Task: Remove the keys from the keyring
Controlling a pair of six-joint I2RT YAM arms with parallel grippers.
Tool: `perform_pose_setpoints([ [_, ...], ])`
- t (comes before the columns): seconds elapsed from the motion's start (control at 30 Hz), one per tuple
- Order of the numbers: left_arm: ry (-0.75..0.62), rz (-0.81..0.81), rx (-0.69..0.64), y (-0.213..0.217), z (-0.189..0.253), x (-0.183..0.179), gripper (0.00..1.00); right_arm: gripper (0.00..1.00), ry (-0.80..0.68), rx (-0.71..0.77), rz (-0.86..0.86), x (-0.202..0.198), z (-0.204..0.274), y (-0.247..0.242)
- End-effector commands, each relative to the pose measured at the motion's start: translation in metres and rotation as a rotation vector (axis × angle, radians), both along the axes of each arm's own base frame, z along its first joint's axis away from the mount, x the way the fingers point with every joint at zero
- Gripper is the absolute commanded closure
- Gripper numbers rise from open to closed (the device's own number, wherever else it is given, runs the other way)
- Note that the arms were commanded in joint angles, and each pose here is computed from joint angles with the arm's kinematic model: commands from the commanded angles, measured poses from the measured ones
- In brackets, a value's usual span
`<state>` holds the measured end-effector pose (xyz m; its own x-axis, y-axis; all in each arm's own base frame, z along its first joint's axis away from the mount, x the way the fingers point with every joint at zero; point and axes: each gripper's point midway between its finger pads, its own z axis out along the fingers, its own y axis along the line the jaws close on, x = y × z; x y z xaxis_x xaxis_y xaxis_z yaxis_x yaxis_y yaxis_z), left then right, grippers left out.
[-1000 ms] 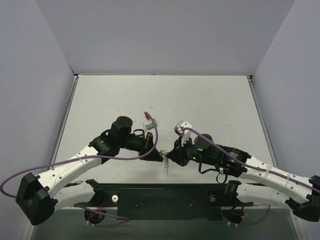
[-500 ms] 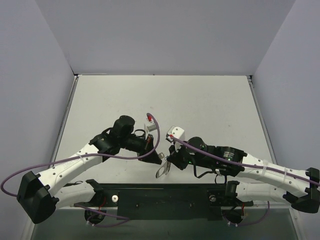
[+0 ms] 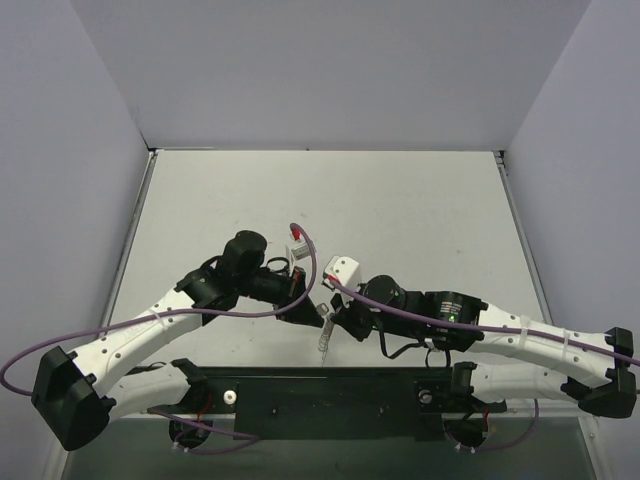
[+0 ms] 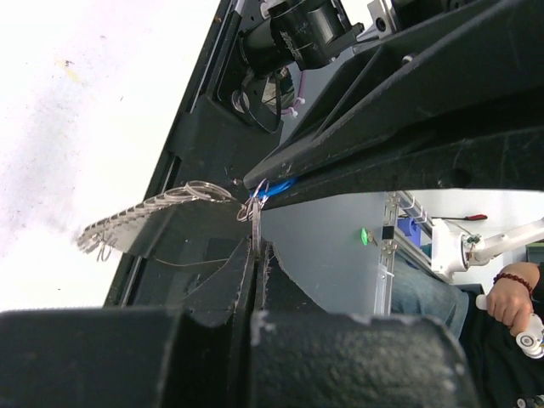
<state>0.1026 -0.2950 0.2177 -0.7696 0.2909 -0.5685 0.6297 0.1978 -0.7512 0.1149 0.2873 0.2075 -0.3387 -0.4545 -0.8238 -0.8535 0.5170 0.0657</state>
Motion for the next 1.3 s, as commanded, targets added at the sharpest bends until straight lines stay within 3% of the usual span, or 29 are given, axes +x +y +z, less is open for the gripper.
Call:
perform_pose_setpoints([
  [0.0, -0.053, 0.05, -0.06, -0.006, 0.02, 0.013, 1.0, 1.0, -0.03, -0.022, 0.011, 0.0, 0.009, 0.001],
  [0.87, -0.04, 0.103, -0.057, -0.004, 0.007, 0.016, 1.0, 1.0, -0.053, 0.009, -0.068, 0.009, 0.01, -0.006],
  [1.27, -0.047, 0.185, -0.095, -0.021, 0.046, 0.029, 1.0, 1.0, -0.1, -0.14, -0.007, 0.013, 0.01, -0.01],
])
